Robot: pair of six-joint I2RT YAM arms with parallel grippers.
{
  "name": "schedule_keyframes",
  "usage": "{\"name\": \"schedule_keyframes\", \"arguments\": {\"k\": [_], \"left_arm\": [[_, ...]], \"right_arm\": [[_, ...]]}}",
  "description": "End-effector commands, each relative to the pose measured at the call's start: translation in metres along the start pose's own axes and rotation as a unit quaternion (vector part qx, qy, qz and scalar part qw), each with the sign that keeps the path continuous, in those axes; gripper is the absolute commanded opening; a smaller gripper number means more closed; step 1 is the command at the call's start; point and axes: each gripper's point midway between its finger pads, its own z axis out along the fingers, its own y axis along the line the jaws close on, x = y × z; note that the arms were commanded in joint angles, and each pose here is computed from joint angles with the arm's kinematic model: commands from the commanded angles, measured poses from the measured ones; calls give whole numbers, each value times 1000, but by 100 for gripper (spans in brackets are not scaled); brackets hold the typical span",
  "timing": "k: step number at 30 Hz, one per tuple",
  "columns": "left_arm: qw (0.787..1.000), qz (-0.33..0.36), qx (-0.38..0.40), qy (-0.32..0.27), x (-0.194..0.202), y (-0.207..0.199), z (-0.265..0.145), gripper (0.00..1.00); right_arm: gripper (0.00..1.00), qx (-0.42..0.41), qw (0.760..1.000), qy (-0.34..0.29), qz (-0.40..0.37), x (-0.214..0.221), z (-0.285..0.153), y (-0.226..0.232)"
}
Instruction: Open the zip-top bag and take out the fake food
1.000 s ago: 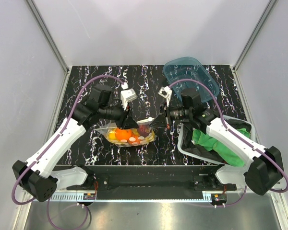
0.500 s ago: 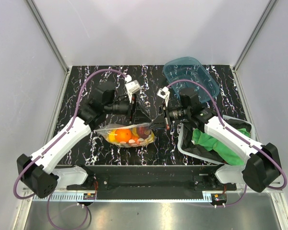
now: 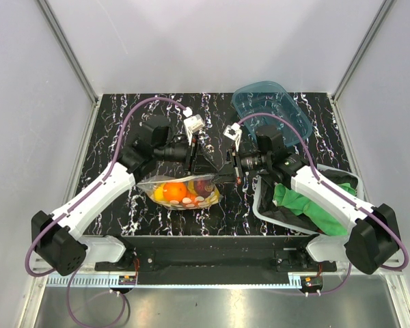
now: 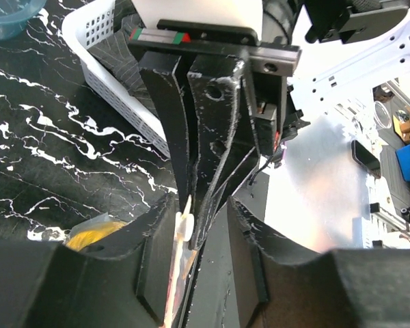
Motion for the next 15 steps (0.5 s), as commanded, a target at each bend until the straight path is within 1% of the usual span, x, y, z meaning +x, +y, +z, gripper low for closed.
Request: {"name": "schedule_keyframes", "arguments": {"k": [1, 5, 7, 9, 12, 13, 15], "left_arm": [[1000, 20, 20, 3, 0, -6, 1, 36], [1000, 19, 19, 10, 8, -4, 0, 35], [1000, 17, 17, 11, 10, -4, -2, 30], [1000, 15, 10, 10, 12, -1, -3, 29], [1000, 12, 7, 12, 13, 1, -4, 36], [1000, 12, 6, 11, 13, 1, -4, 41], [1000, 10, 7, 12, 13, 2, -3, 44]], "right_arm": [[0, -18, 999, -24, -35, -17, -4, 12], [0, -13, 999, -26, -35, -16, -5, 11], [0, -8, 999, -28, -34, -16, -6, 9], [0, -9, 999, -27, -33, -15, -6, 9], [0, -14, 999, -26, -32, -15, -6, 10], [0, -15, 999, -26, -32, -15, -7, 10], [0, -17, 999, -26, -32, -15, -6, 11]]}}
